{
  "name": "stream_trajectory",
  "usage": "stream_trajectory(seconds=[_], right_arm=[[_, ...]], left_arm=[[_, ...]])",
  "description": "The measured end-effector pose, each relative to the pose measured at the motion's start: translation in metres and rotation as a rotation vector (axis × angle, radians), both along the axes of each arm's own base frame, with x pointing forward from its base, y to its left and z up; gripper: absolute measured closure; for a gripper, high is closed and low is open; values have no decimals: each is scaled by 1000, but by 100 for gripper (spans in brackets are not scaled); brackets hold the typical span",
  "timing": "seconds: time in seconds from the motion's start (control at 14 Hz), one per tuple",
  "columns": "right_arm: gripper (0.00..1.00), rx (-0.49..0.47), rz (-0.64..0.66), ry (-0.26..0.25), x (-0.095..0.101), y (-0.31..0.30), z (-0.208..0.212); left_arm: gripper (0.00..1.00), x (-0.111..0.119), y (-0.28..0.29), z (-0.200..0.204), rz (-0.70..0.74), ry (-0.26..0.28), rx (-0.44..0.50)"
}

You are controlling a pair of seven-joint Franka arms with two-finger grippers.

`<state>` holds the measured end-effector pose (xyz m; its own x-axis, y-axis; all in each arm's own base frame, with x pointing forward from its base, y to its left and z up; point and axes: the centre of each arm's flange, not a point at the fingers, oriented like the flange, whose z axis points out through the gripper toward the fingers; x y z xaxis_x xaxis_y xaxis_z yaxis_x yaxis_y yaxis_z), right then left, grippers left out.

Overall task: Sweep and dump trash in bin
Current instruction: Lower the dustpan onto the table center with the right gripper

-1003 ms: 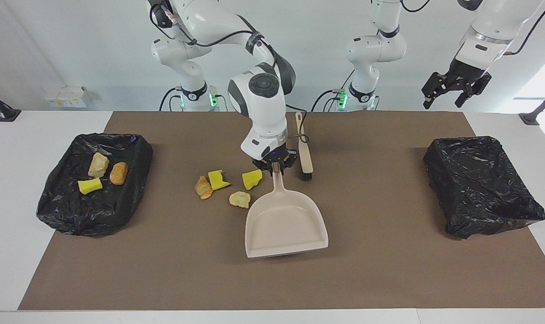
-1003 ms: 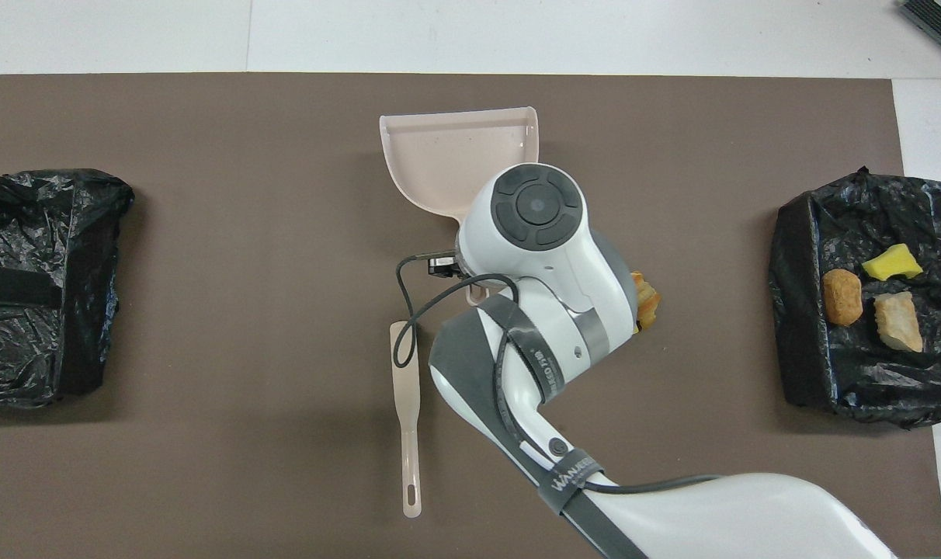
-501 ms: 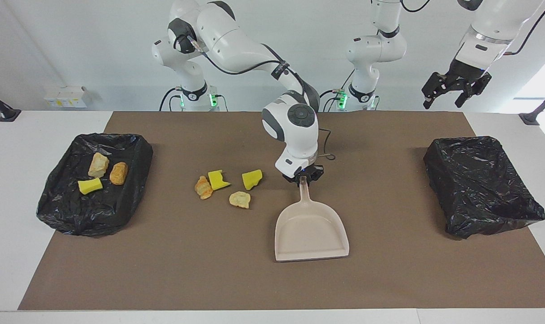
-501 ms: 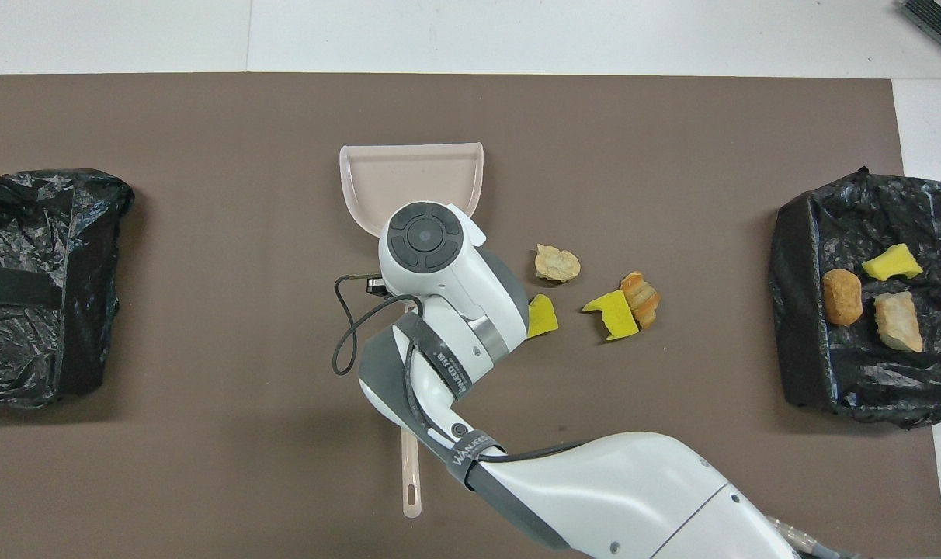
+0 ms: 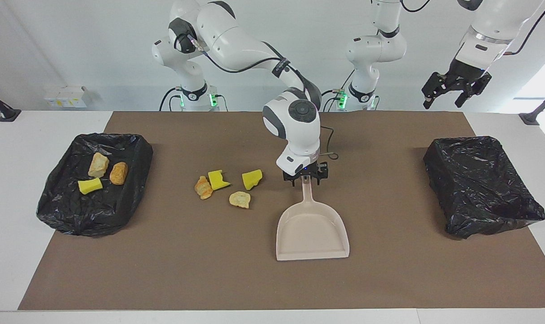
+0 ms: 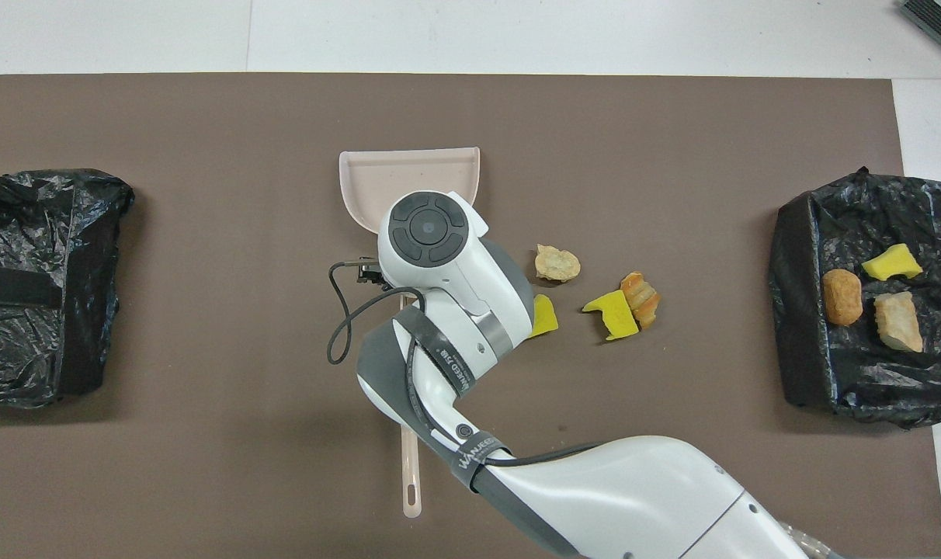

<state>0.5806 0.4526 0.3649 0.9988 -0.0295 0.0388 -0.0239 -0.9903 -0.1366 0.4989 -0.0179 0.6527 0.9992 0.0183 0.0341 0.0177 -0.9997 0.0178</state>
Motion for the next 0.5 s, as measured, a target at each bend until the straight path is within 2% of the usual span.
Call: stream_trajectory(seconds=[0.29, 0.43, 0.5], right_arm=[[0, -11, 30, 12, -19, 7, 17], [0, -43, 50, 55, -37, 8, 15], [0, -61, 70, 77, -52, 14, 15]], left_arm=[[0, 0, 0, 0, 0, 0, 0], [0, 0, 0, 0, 0, 0, 0], [0, 0, 0, 0, 0, 0, 0]])
